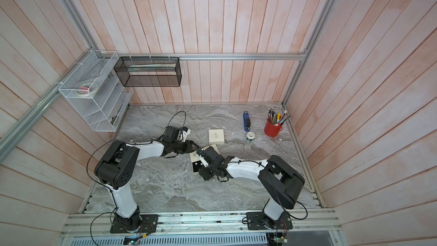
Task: Place the earrings into the drawer-style jewelry box
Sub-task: Close the drawer of the jewelry box.
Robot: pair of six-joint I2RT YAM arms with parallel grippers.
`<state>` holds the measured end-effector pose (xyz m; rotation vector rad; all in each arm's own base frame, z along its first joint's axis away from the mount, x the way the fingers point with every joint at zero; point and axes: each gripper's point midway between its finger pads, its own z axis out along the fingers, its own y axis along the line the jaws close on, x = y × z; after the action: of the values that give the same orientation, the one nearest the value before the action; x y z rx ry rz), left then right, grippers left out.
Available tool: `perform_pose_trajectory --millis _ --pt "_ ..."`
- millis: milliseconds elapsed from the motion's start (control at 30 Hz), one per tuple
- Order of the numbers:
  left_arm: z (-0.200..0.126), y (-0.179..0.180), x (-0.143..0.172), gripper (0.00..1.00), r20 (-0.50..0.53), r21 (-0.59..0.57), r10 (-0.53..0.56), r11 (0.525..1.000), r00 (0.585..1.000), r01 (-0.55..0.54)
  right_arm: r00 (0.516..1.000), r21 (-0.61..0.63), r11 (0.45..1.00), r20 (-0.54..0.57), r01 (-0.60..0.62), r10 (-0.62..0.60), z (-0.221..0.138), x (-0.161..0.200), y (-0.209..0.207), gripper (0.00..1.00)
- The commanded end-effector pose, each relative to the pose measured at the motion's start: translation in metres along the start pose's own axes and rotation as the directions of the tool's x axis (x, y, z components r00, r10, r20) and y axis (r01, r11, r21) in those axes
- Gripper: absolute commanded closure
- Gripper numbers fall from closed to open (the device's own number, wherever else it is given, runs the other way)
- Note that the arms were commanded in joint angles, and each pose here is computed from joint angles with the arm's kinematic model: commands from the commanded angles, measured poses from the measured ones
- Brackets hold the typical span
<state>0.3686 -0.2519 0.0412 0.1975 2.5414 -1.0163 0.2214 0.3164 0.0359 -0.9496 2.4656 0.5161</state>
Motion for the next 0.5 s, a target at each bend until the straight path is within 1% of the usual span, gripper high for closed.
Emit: perform_pose_trajectory --millis 0,133,300,467 --pt "-0.007 0.001 0.009 0.45 -0.009 -0.002 -0.012 1.0 1.0 0.012 0.999 0.004 1.0 0.035 0.007 -0.007 0.002 -0.017 -0.002 0.43" --pt "-0.017 0.006 0.014 0.45 0.001 -0.014 -0.028 1.0 1.0 0.028 0.998 -0.026 0.999 0.039 0.042 -0.041 0.005 -0.024 0.004 0.49" --pt "-0.034 0.013 0.022 0.45 0.025 -0.024 -0.057 0.998 0.998 0.058 0.995 -0.064 0.994 0.047 0.089 -0.086 0.01 -0.033 0.011 0.5" --pt "-0.048 0.022 0.033 0.45 0.044 -0.047 -0.086 0.995 0.995 0.088 0.994 -0.058 0.993 0.061 0.099 -0.095 0.015 -0.046 0.003 0.52"
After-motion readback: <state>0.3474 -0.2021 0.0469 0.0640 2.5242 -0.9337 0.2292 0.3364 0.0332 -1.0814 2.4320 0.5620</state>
